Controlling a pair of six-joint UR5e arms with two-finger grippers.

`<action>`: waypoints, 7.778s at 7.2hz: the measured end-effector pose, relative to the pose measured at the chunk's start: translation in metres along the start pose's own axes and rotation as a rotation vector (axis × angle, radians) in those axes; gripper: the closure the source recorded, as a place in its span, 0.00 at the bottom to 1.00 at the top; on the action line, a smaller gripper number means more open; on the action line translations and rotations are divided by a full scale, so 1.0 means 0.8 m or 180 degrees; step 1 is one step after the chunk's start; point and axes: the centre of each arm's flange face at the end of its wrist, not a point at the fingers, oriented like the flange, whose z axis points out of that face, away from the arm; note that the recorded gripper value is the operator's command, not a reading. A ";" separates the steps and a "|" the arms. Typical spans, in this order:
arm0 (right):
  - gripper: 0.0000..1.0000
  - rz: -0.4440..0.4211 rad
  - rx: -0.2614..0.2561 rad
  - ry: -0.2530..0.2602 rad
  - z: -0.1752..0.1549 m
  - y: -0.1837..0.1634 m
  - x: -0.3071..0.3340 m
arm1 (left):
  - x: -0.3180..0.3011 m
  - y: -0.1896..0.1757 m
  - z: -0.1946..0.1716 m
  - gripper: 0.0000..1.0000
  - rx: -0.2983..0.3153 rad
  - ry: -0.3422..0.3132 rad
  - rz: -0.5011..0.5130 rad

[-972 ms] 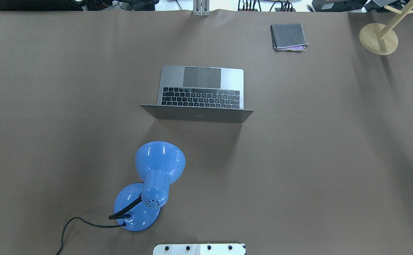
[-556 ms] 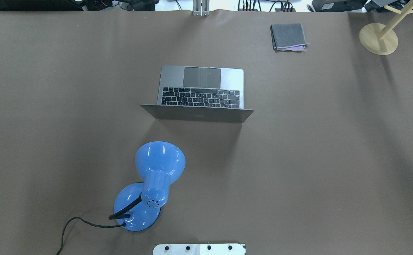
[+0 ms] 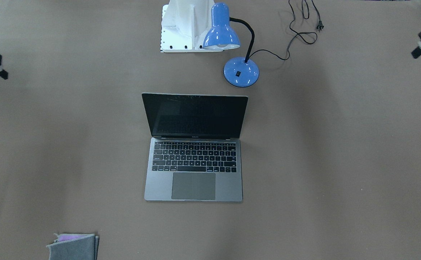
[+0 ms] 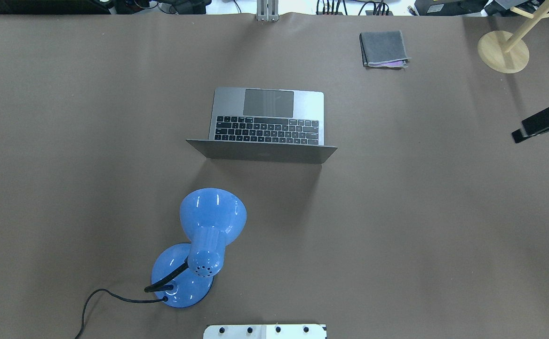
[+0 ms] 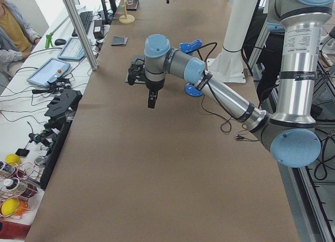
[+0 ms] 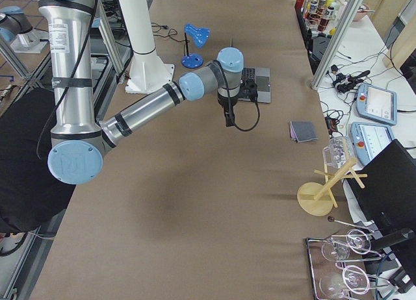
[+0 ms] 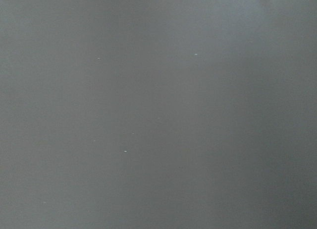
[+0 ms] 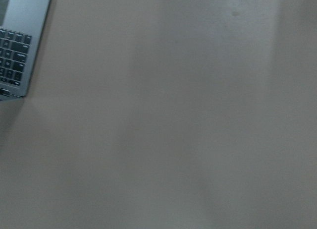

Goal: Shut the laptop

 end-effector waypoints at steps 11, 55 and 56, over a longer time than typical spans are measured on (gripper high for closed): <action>1.00 0.0510 0.0295 -0.0201 0.156 0.020 -0.361 | 0.420 0.054 0.220 1.00 -0.0266 -0.0098 -0.0381; 0.00 -0.0248 -0.0235 0.0669 0.005 -0.014 0.416 | -0.321 -0.001 0.053 0.02 -0.0333 -0.0570 0.0482; 0.00 -0.0245 -0.0240 0.0668 0.006 -0.013 0.417 | -0.321 -0.003 0.053 0.02 -0.0331 -0.0573 0.0485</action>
